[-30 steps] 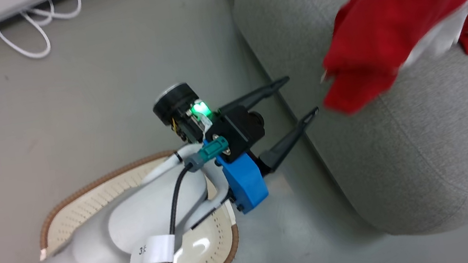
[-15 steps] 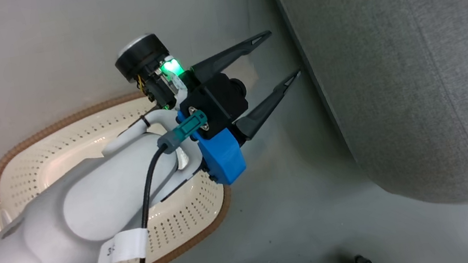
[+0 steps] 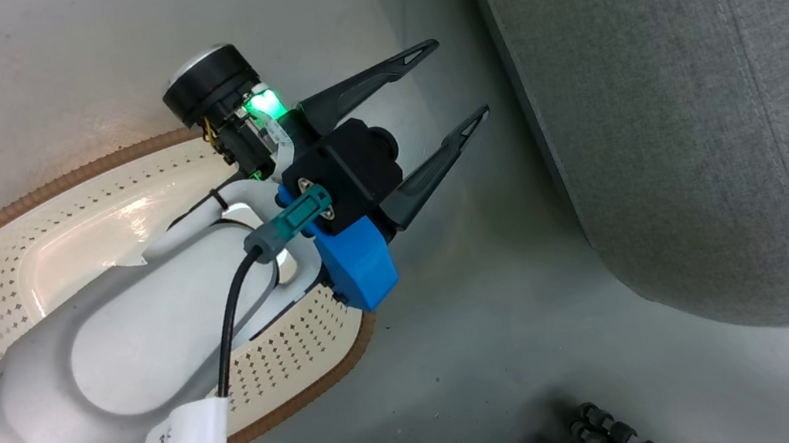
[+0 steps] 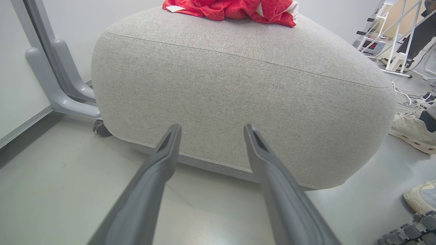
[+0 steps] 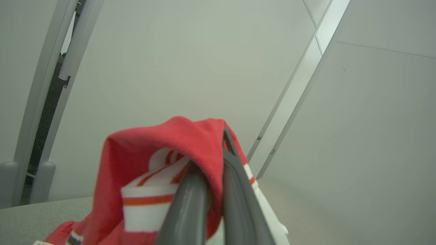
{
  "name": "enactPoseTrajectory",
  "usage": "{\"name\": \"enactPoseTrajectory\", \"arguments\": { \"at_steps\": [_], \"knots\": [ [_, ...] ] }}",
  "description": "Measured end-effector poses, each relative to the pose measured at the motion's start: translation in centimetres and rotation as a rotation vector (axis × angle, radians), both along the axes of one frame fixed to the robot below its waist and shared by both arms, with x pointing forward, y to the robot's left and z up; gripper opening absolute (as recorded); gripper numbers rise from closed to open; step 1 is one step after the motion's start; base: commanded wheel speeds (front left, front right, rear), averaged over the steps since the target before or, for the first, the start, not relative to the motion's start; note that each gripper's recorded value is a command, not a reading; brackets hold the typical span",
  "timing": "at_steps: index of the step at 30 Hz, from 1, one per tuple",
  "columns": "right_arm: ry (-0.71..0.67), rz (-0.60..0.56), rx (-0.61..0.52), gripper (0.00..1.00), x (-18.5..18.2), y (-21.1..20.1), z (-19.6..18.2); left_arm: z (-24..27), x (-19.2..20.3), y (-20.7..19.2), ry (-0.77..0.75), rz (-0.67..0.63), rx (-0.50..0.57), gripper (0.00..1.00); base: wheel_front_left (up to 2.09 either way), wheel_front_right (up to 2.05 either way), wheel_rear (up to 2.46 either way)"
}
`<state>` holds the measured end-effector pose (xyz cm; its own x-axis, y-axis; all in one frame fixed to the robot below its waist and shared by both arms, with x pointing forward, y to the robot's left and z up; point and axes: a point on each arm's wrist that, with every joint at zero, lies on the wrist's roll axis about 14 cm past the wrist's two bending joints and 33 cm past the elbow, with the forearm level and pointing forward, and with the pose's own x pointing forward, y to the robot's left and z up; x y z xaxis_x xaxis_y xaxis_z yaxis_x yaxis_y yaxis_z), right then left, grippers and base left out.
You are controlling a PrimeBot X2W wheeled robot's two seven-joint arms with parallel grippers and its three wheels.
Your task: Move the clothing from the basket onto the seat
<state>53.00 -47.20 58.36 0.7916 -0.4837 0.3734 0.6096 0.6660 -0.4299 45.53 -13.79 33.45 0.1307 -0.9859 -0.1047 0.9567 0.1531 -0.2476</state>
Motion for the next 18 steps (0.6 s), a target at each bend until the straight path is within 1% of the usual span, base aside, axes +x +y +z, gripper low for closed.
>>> {"name": "enactPoseTrajectory", "arguments": {
  "at_steps": [9,12,14,15,16,17,18],
  "knots": [
    [0.162,-0.006,0.121,0.00,-0.7,2.0,-8.8,-0.3,0.3,0.5,-0.003,0.013,0.006,1.00,0.00,0.00,0.00],
    [0.195,-0.028,0.162,0.00,-1.5,1.9,-10.8,-0.4,0.5,0.9,-0.005,0.022,0.014,1.00,0.00,0.00,0.00],
    [0.199,-0.032,0.172,0.00,-1.5,1.7,-11.1,-0.4,0.6,1.1,-0.009,0.027,0.017,1.00,0.00,0.00,0.00],
    [0.197,-0.032,0.175,0.32,-1.6,1.7,-11.0,-0.3,0.7,1.2,-0.012,0.029,0.018,1.00,0.00,0.00,0.00],
    [0.193,-0.033,0.174,0.77,-1.7,1.6,-10.8,-0.2,0.8,1.2,-0.016,0.033,0.020,1.00,0.00,0.00,0.00],
    [0.188,-0.034,0.176,1.00,-1.9,1.5,-10.5,0.0,0.9,1.2,-0.022,0.036,0.018,1.00,0.00,0.00,0.00],
    [0.184,-0.036,0.178,1.00,-2.2,1.4,-10.3,0.3,0.9,1.2,-0.029,0.040,0.015,1.00,0.00,0.00,0.00]
  ]
}}
